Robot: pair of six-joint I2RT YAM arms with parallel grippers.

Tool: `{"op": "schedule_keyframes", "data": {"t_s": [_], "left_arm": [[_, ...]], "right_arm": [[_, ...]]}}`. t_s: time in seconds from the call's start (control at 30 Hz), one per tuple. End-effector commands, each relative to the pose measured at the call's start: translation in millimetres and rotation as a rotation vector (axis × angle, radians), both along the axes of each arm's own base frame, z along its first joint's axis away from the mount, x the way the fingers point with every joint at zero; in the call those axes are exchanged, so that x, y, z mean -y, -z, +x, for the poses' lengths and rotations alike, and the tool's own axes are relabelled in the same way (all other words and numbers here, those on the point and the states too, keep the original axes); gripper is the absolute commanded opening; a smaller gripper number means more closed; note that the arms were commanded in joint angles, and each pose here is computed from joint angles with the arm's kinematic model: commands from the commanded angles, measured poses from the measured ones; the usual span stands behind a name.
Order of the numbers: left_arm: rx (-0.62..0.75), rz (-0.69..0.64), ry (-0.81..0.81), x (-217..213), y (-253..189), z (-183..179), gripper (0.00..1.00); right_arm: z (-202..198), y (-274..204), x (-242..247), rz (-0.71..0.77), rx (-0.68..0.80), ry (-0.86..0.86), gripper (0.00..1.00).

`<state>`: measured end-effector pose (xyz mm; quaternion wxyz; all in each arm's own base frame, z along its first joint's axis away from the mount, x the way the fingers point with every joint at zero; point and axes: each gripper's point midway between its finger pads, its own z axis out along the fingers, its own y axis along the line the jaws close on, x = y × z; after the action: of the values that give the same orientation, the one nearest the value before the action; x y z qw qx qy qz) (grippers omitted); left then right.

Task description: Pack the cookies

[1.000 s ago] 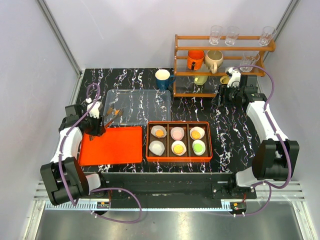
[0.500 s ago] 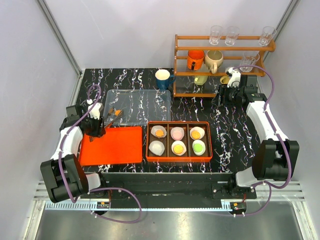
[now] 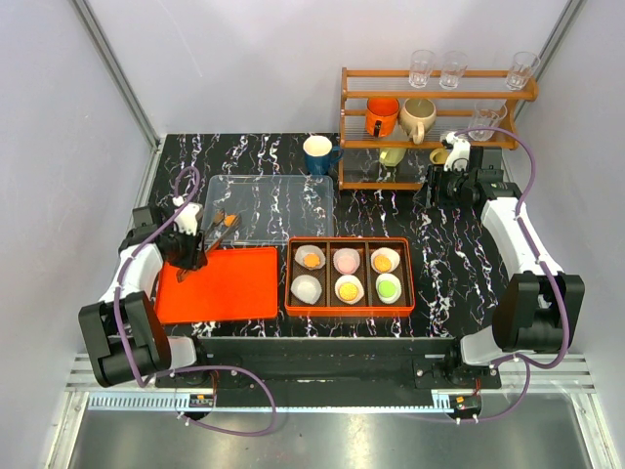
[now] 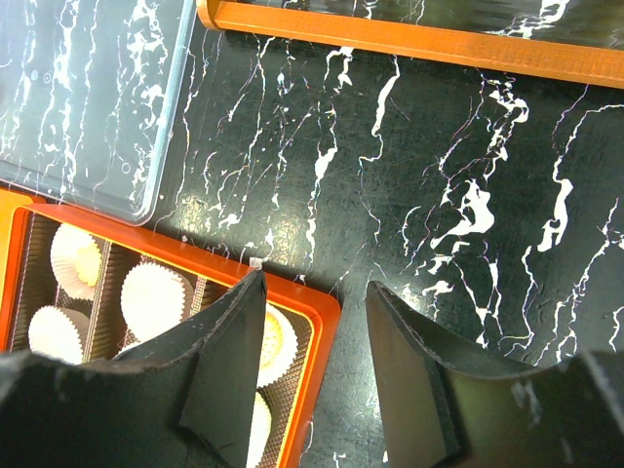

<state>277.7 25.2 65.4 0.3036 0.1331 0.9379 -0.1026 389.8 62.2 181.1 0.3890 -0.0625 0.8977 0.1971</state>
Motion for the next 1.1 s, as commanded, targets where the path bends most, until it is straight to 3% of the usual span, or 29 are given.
{"op": "schedule_keyframes", "data": {"t_s": [0.0, 0.27, 0.67, 1.07], "left_arm": [[0.042, 0.027, 0.021, -3.4, -10.5, 13.6, 0.44], [0.030, 0.035, 0.024, -3.1, -9.2, 13.0, 0.41], [0.049, 0.029, 0.052, 2.4, -14.0, 12.0, 0.26], [0.087, 0.030, 0.072, 6.1, -29.3, 13.2, 0.19]], "right_arm": [[6.1, -9.4, -0.2, 0.002, 0.041, -0.015, 0.54], [6.6, -8.9, -0.4, 0.003, 0.040, -0.016, 0.54], [6.4, -7.8, -0.4, 0.003, 0.037, -0.016, 0.54], [6.5, -7.7, -0.1, 0.001, 0.037, -0.016, 0.54]]}}
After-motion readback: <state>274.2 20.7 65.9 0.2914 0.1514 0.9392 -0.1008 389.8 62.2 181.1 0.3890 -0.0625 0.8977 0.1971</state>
